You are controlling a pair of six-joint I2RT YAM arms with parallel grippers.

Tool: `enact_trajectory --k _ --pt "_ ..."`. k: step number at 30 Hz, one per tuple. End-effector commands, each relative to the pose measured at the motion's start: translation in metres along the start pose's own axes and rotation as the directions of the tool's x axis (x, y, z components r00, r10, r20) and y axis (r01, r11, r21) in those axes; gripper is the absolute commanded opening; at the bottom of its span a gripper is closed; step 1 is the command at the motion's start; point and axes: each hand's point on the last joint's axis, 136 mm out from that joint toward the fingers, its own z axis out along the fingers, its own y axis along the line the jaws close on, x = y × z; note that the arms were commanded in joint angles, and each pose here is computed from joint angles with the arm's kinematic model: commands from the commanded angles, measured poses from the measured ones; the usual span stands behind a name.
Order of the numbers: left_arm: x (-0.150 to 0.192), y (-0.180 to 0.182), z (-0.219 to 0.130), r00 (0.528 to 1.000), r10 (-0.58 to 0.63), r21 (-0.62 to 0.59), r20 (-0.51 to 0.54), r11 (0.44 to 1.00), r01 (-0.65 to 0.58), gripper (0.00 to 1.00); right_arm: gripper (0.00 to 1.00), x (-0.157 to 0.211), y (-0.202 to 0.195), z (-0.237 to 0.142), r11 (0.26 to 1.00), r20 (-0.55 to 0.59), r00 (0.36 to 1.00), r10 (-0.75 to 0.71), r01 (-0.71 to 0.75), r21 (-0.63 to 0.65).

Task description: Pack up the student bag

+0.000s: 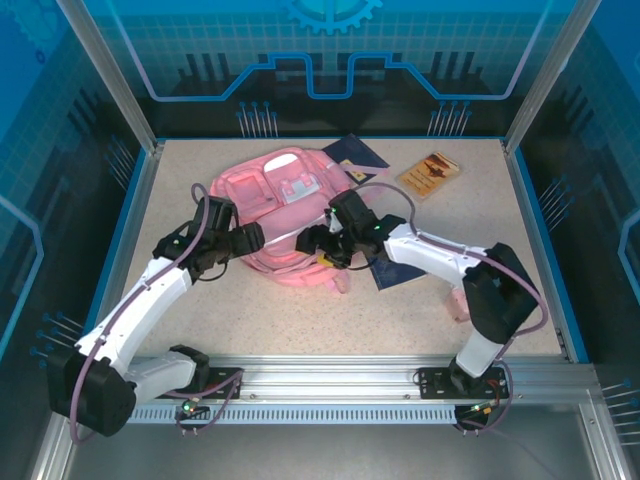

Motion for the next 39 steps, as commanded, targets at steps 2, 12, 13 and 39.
enact_trajectory --k 2,12,13,39 --pt "-0.002 -0.061 -0.001 0.998 0.005 0.248 -0.066 0.969 0.012 0.81 0.76 -0.033 -0.058 -0.065 0.975 0.162 0.984 -0.070 0.034 0.219" --pt "0.035 -0.132 0.083 0.970 0.073 0.234 -0.234 0.972 -0.016 0.71 0.80 -0.079 -0.147 -0.118 0.934 0.236 0.972 0.002 -0.086 0.346" --pt "0.037 -0.129 0.094 0.967 0.064 0.201 -0.248 0.979 -0.013 0.70 0.80 -0.082 -0.153 -0.117 0.932 0.234 0.972 0.011 -0.095 0.350" --pt "0.063 0.018 0.067 0.959 -0.103 -0.159 -0.265 0.985 0.062 0.71 0.81 -0.084 -0.252 -0.083 0.763 0.063 0.998 0.019 -0.056 0.644"
